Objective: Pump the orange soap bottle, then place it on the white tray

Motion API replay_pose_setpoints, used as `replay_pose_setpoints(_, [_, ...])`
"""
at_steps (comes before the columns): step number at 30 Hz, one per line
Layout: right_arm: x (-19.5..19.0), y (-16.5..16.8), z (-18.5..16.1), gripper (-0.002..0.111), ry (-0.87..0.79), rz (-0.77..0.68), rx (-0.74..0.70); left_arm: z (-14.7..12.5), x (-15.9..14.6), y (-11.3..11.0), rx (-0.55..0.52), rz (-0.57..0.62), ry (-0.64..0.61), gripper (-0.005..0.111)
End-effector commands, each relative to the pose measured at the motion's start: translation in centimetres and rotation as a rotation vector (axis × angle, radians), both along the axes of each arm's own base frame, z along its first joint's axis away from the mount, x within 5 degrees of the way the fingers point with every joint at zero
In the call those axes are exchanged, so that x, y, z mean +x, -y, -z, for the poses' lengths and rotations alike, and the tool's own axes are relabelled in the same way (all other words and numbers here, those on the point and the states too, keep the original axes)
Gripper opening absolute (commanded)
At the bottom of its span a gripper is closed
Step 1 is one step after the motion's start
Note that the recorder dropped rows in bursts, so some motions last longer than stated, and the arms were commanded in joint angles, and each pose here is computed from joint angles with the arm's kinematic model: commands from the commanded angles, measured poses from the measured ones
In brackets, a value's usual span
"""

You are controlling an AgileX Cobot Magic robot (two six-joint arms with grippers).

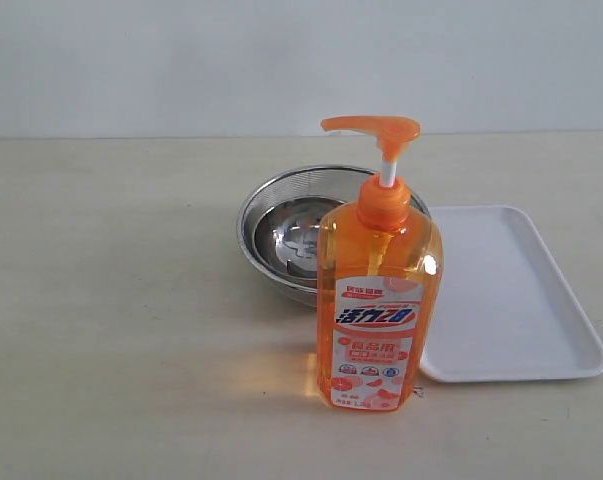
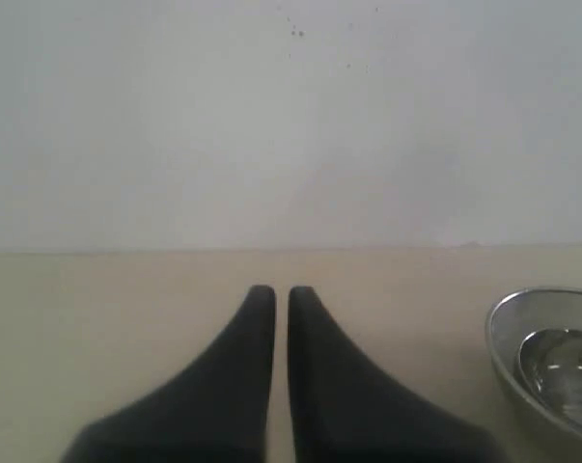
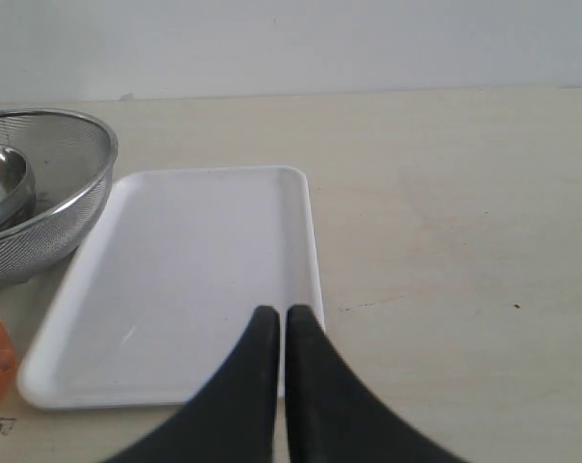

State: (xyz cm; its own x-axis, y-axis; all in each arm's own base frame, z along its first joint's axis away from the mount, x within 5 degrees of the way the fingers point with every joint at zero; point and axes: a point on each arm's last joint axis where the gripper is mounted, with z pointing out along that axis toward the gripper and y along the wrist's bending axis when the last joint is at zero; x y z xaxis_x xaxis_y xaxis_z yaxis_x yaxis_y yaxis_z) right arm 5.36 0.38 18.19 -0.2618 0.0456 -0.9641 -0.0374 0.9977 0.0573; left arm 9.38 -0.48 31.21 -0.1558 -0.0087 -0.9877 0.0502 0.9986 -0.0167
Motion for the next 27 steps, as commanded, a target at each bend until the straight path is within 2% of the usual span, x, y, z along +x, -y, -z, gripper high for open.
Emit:
replay_pose_setpoints(1, [0.00, 0.05, -0.13, 0.000, 0.017, 0.006, -0.006, 0.58, 1.12, 0.00, -0.010, -0.001, -0.048, 0.005])
replay_pose_setpoints(5, [0.00, 0.05, -0.13, 0.000, 0.017, 0.006, -0.006, 0.50, 1.48, -0.03, -0.021, -0.006, -0.037, 0.005])
replay_pose_setpoints(7, [0.00, 0.05, -0.13, 0.000, 0.017, 0.006, -0.006, 0.64, 1.44, 0.16, -0.089, 0.002, -0.056, 0.005])
replay_pose_setpoints(11, [0.00, 0.05, -0.13, 0.000, 0.017, 0.006, -0.006, 0.88, 1.37, 0.39, -0.145, 0.015, -0.089, 0.005])
replay_pose_setpoints(18, [0.00, 0.05, -0.13, 0.000, 0.017, 0.006, -0.006, 0.85, 1.37, 0.45, -0.169, 0.018, -0.088, 0.005])
replay_pose_setpoints(27, [0.00, 0.05, -0.13, 0.000, 0.017, 0.006, -0.006, 0.62, 1.56, 0.34, 0.025, 0.043, -0.046, 0.005])
